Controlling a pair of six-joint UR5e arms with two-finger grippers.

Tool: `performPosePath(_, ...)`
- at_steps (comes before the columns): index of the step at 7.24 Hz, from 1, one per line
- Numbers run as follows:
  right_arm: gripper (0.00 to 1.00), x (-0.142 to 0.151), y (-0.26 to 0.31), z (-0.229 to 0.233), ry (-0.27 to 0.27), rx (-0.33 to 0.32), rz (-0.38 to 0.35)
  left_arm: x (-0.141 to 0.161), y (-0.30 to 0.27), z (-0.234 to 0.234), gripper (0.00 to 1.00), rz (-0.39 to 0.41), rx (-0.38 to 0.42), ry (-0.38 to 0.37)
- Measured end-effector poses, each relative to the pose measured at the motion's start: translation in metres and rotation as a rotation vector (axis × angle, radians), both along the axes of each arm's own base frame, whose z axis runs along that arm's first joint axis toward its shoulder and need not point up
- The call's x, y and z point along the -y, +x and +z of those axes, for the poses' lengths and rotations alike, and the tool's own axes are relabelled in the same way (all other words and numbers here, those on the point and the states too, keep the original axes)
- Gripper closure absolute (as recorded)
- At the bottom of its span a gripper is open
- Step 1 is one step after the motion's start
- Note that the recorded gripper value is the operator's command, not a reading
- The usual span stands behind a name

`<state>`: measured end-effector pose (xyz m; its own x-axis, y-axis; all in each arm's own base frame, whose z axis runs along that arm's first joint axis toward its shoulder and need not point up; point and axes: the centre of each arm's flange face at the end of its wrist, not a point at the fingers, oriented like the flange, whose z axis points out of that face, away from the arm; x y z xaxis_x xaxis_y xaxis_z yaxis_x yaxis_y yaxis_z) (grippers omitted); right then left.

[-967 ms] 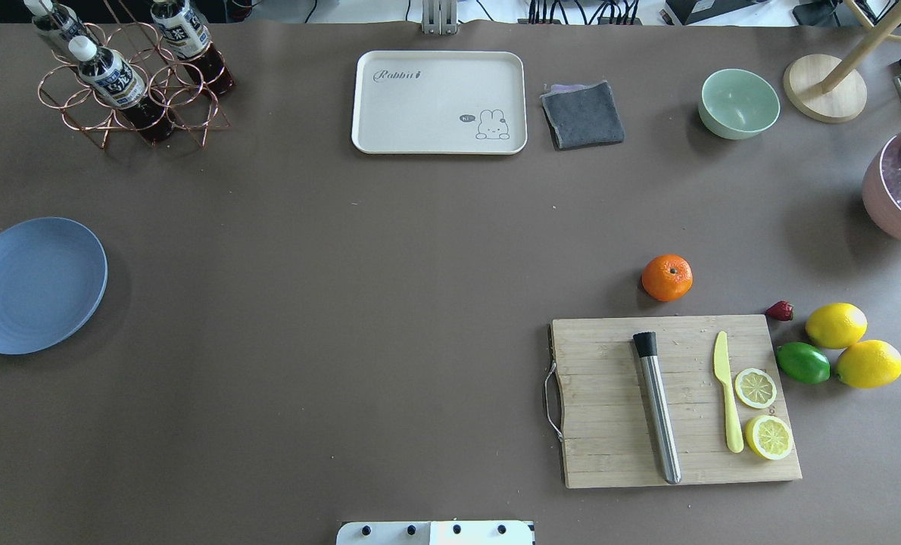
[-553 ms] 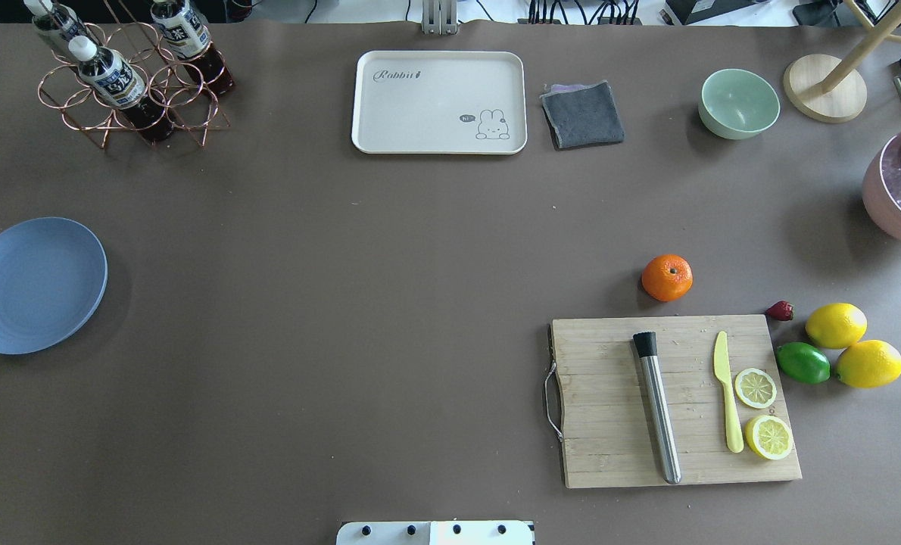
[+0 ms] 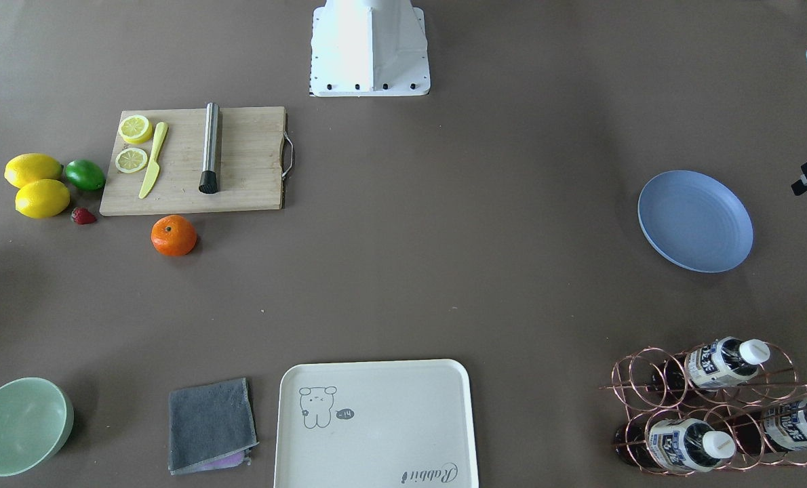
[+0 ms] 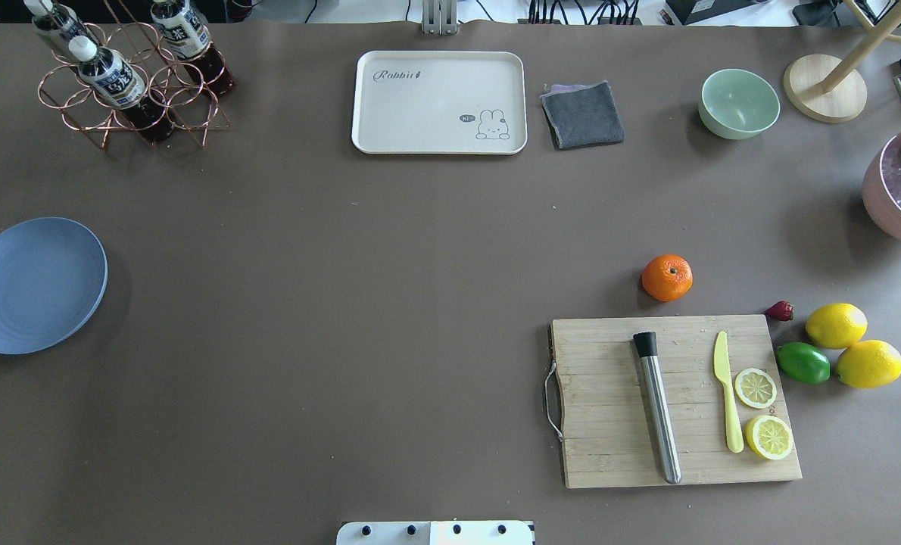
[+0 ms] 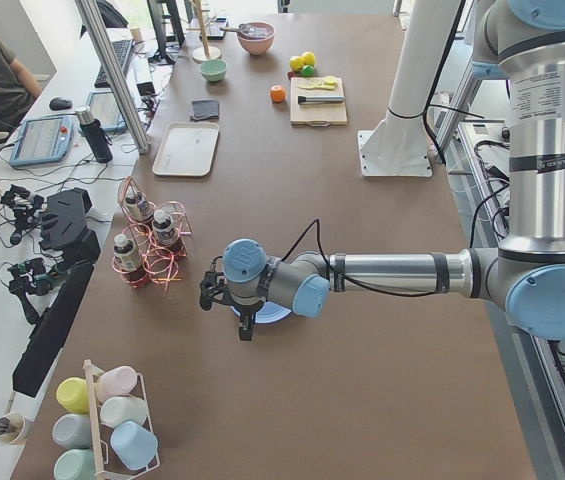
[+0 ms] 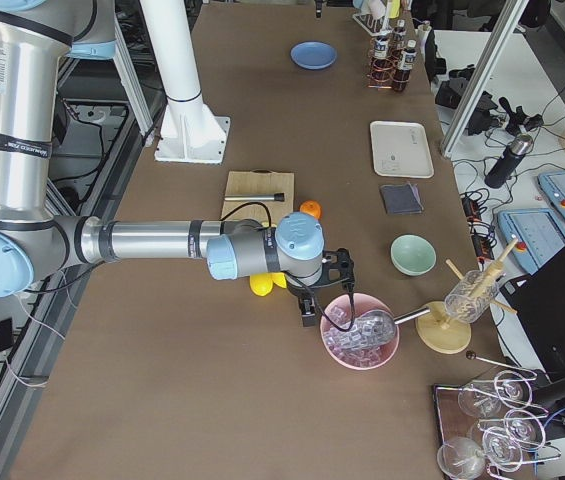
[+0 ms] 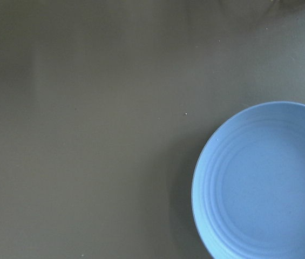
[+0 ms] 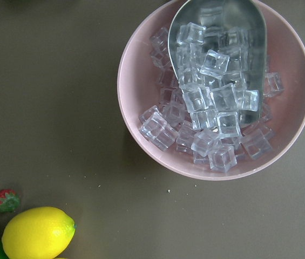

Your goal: Pick orange to plate

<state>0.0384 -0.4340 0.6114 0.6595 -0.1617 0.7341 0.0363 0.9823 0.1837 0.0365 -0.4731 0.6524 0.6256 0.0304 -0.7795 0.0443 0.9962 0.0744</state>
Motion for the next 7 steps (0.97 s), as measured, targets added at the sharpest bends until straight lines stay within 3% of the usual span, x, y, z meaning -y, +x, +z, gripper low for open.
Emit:
performPosePath(2, 0.00, -0.001, -0.001, 0.000, -0.002, 0.017, -0.004, 0.001, 0.027, 0.009, 0.03, -0.014, -0.026, -0.012)
performPosePath(7, 0.00, -0.003, -0.006, 0.001, -0.005, 0.028, -0.016, 0.012, 0.080, 0.040, 0.04, 0.044, -0.034, -0.028)
